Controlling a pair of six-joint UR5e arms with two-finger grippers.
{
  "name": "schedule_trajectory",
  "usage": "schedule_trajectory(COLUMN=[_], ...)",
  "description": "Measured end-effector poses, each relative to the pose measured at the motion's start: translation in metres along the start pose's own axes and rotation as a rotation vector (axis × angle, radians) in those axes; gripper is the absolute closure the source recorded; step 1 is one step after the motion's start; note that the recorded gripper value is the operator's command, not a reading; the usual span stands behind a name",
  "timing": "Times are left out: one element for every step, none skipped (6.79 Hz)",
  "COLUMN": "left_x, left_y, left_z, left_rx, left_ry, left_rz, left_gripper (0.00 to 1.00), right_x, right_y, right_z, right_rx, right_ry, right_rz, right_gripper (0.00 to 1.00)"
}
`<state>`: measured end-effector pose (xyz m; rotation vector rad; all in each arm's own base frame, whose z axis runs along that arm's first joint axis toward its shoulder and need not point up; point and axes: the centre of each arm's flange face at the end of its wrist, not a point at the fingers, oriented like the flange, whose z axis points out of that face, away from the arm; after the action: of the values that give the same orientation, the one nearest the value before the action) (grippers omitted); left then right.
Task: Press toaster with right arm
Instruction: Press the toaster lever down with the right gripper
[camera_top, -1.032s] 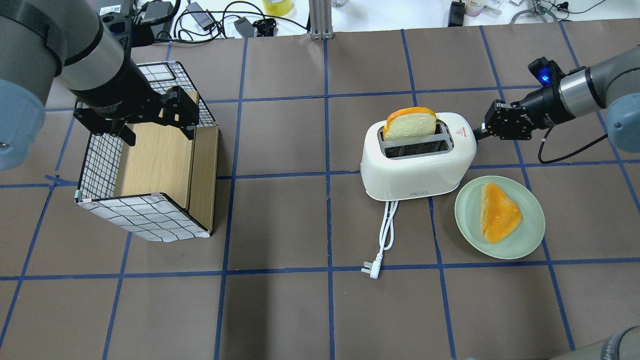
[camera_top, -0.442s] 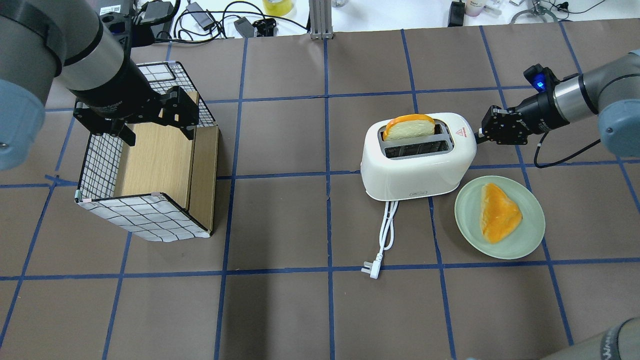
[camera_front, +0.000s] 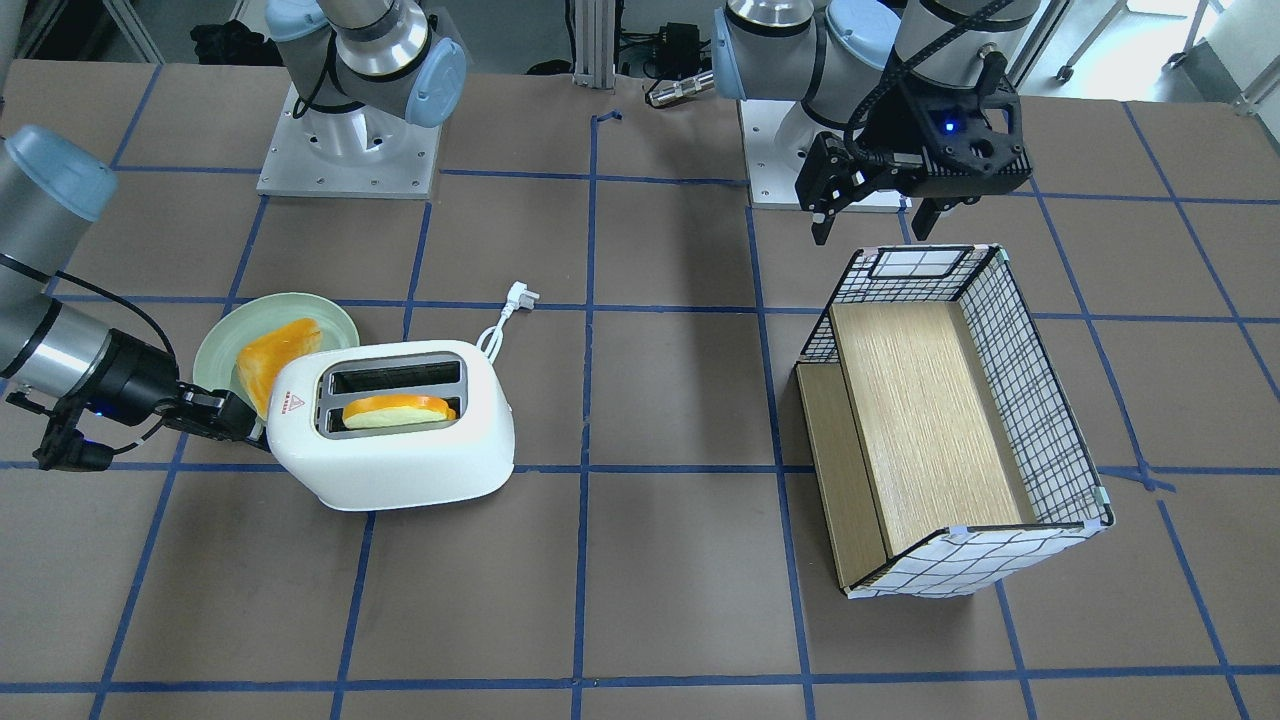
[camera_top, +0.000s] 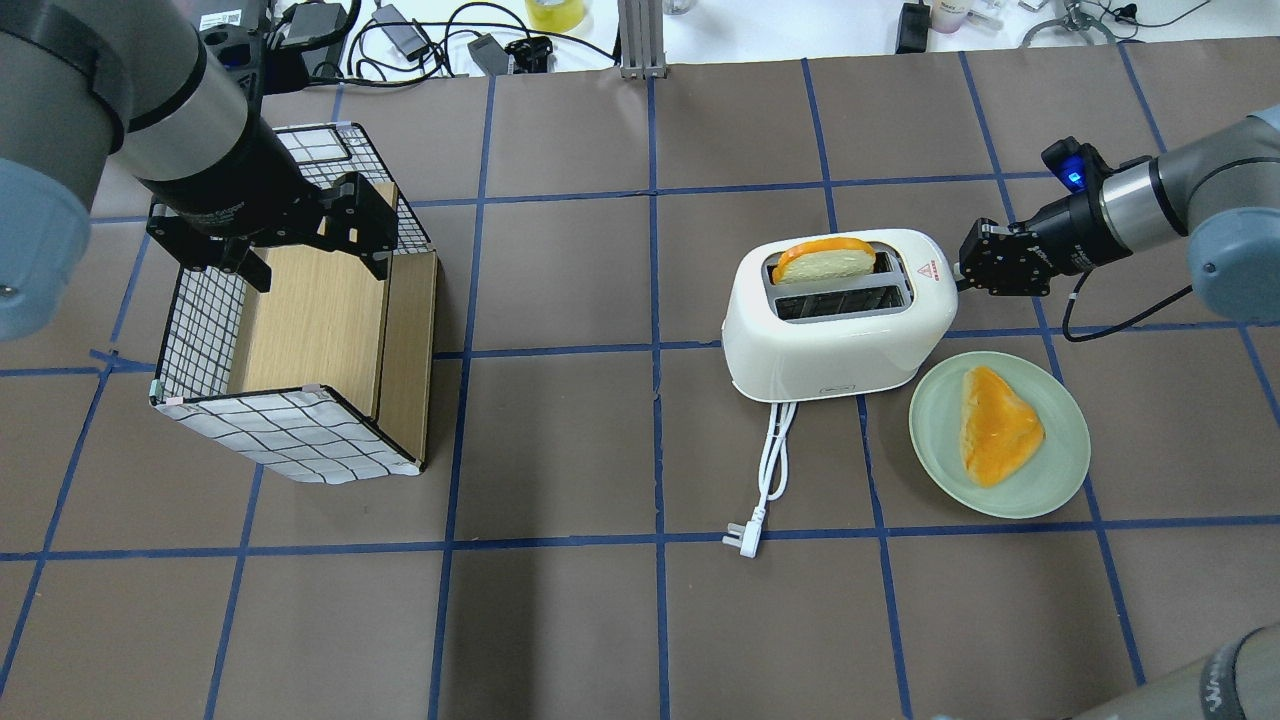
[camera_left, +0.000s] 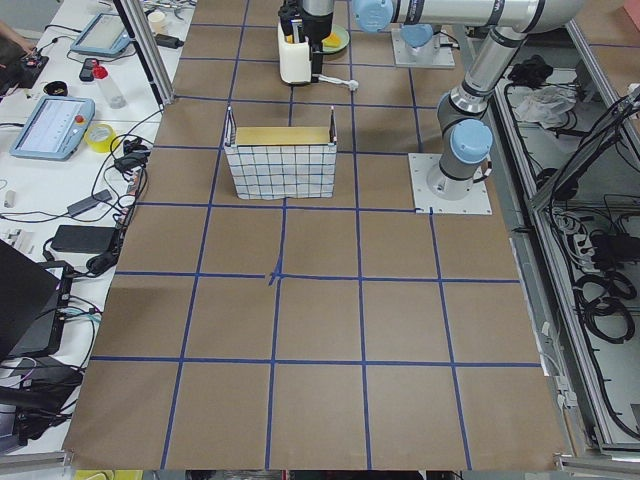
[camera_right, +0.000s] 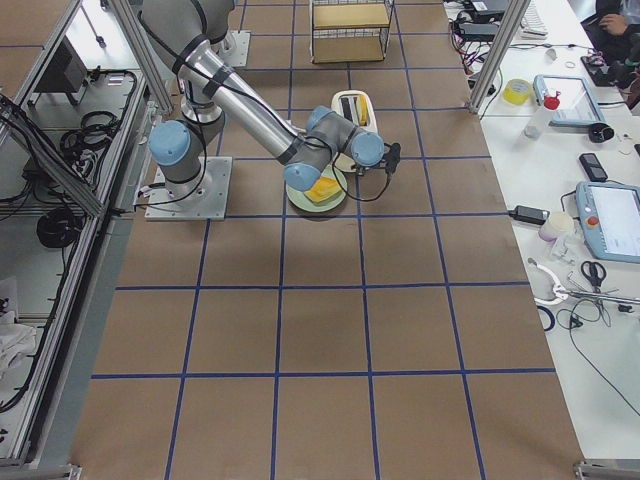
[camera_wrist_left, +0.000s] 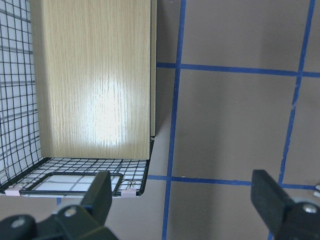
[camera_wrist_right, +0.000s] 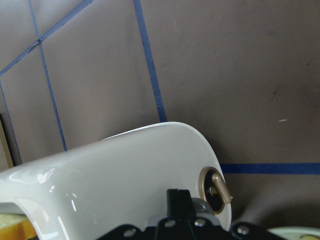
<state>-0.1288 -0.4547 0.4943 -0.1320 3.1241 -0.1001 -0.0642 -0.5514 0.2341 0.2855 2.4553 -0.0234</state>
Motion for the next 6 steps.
schedule_trajectory(left_x=[0.0, 0.0, 0.0, 0.0, 0.0, 0.0], left_y=[0.0, 0.0, 0.0, 0.0, 0.0, 0.0], left_z=[0.0, 0.0, 0.0, 0.0, 0.0, 0.0], left_rx=[0.0, 0.0, 0.0, 0.0, 0.0, 0.0], left_ry=[0.0, 0.0, 0.0, 0.0, 0.0, 0.0], left_rz=[0.0, 0.0, 0.0, 0.0, 0.0, 0.0], left_gripper=[0.0, 0.0, 0.0, 0.0, 0.0, 0.0], right_x=[0.001, 0.0018, 0.0025, 0.0033, 0.004, 0.0043], right_y=[-0.0003, -0.0007, -0.001, -0.0013, -0.0015, -0.0017], right_z=[0.0012, 0.002, 0.0029, 0.0037, 0.0046, 0.0049], right_rx=[-0.001, -0.002, -0.003, -0.004, -0.006, -0.006], right_ry=[0.0, -0.001, -0.001, -0.001, -0.002, -0.002], right_rz=[0.001, 0.001, 0.002, 0.003, 0.005, 0.005], right_gripper=[1.0, 1.0, 1.0, 1.0, 1.0, 1.0])
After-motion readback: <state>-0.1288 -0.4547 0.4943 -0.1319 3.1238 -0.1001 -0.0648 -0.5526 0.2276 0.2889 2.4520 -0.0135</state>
